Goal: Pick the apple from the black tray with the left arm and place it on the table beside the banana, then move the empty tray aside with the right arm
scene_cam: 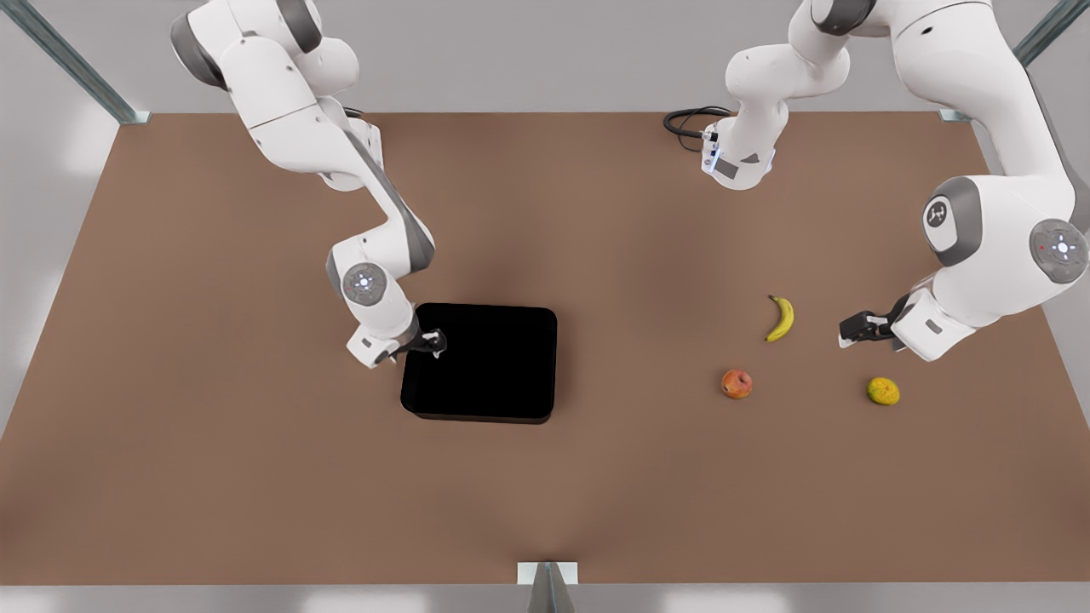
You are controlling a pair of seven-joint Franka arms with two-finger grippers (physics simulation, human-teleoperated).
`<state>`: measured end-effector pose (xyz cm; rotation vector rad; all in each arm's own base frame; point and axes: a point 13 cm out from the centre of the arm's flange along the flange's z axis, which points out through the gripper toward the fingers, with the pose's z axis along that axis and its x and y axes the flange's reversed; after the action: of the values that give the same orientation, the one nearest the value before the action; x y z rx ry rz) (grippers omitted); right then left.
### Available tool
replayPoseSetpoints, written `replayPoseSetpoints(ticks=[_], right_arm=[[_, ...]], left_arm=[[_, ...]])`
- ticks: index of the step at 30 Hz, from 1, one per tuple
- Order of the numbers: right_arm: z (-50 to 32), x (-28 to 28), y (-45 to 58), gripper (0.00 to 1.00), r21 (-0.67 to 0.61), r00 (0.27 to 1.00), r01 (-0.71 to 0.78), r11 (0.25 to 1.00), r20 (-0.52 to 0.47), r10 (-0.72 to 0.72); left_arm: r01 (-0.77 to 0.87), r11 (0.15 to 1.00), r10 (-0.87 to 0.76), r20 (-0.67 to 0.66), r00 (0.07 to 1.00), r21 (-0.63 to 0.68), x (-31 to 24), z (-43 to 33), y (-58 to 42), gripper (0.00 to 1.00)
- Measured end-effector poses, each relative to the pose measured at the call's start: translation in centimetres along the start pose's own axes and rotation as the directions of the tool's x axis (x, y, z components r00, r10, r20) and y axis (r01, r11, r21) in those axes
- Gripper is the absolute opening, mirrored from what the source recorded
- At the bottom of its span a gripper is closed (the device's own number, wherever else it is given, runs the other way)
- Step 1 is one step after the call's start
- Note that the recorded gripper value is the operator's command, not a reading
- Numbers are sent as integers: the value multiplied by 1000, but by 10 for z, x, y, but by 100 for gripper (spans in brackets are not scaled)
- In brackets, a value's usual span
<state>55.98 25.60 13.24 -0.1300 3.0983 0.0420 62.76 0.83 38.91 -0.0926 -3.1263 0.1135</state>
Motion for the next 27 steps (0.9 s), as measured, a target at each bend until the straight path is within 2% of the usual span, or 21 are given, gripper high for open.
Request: replayPoseSetpoints(ticks=[9, 12, 13, 15, 25, 27], right_arm=[[18, 23, -3, 95, 8, 999, 10, 1000, -42, -9], [19, 23, -3, 60, 8, 999, -16, 1000, -44, 16], [18, 22, -2, 52, 6, 999, -25, 1000, -44, 26], [17, 22, -1, 42, -1, 998, -49, 999, -47, 49], [11, 22, -1, 19, 4, 990, -121, 993, -69, 121], [12, 23, -1, 18, 5, 989, -129, 992, -73, 129]], left_arm=[[-11, 1000, 11, -6, 1000, -3, 1, 1, 2, 100], [-15, 1000, 15, -6, 1000, -4, 1, 1, 2, 100], [-16, 1000, 15, -6, 1000, -4, 1, 1, 2, 100], [-17, 1000, 17, -7, 1000, -4, 1, 1, 2, 100], [-22, 1000, 22, -7, 1000, -5, 1, 1, 3, 100], [-23, 1000, 23, -7, 1000, -5, 1, 1, 3, 100]])
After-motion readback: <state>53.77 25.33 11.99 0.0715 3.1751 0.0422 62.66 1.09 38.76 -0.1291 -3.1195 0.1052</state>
